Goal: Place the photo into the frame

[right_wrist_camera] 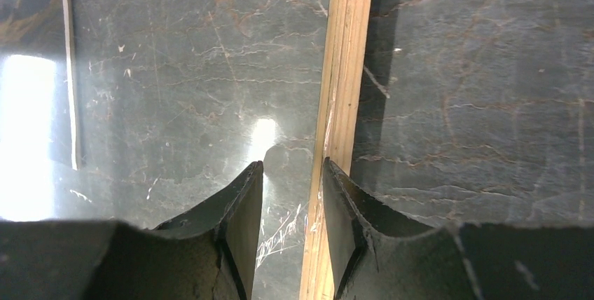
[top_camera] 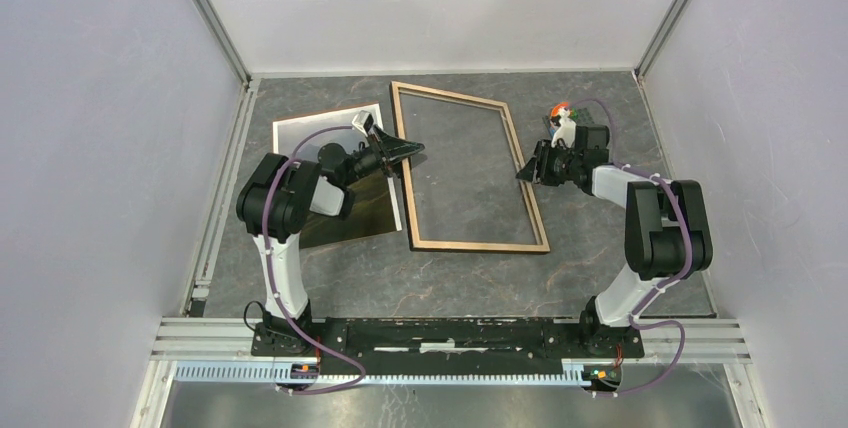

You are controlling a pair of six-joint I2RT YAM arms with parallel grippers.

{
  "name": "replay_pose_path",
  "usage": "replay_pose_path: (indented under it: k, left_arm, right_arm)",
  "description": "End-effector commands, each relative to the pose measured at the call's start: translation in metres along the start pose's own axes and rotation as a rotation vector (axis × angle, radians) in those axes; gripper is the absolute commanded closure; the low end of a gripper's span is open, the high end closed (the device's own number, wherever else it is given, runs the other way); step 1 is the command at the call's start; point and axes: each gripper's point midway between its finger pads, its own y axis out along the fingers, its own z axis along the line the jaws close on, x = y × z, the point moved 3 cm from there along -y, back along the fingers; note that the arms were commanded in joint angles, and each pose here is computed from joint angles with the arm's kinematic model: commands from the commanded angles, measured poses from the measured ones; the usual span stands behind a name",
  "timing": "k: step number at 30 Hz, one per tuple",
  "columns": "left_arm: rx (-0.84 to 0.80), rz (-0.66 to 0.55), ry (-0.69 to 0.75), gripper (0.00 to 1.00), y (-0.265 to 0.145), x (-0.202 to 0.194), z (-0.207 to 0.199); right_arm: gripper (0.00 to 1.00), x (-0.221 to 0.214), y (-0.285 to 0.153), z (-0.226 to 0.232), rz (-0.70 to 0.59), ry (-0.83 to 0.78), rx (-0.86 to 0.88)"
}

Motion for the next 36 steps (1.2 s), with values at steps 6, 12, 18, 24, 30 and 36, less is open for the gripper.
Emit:
replay_pose_path:
  k: [6, 12, 18, 24, 30, 36]
  left_arm:
    - [-0.075, -0.011, 0.033, 0.43, -0.001, 0.003, -0.019]
    - [-0.066, -0.015, 0.026, 0.37, -0.001, 0.003, -0.014]
    - [-0.062, -0.022, 0.017, 0.32, -0.001, 0.004, -0.012]
    - [-0.056, -0.024, 0.019, 0.19, -0.001, 0.002, -0.009]
    - [-0.024, -0.048, 0.007, 0.06, 0.000, 0.000, 0.009]
    - [0.046, -0.058, -0.030, 0.00, 0.009, -0.008, 0.037]
  right_arm:
    - [0.57, -0.011, 0.004, 0.022, 0.056, -0.020, 0.066]
    - [0.56, -0.006, 0.002, 0.035, 0.036, -0.008, 0.138]
    - [0.55, -0.006, 0.001, 0.037, 0.037, -0.010, 0.146]
    - [0.51, 0.000, -0.003, 0.025, 0.043, -0.048, 0.041]
    - [0.41, 0.037, -0.026, 0.021, -0.028, -0.120, -0.092]
    - [0.37, 0.045, -0.037, 0.015, -0.057, -0.103, -0.111]
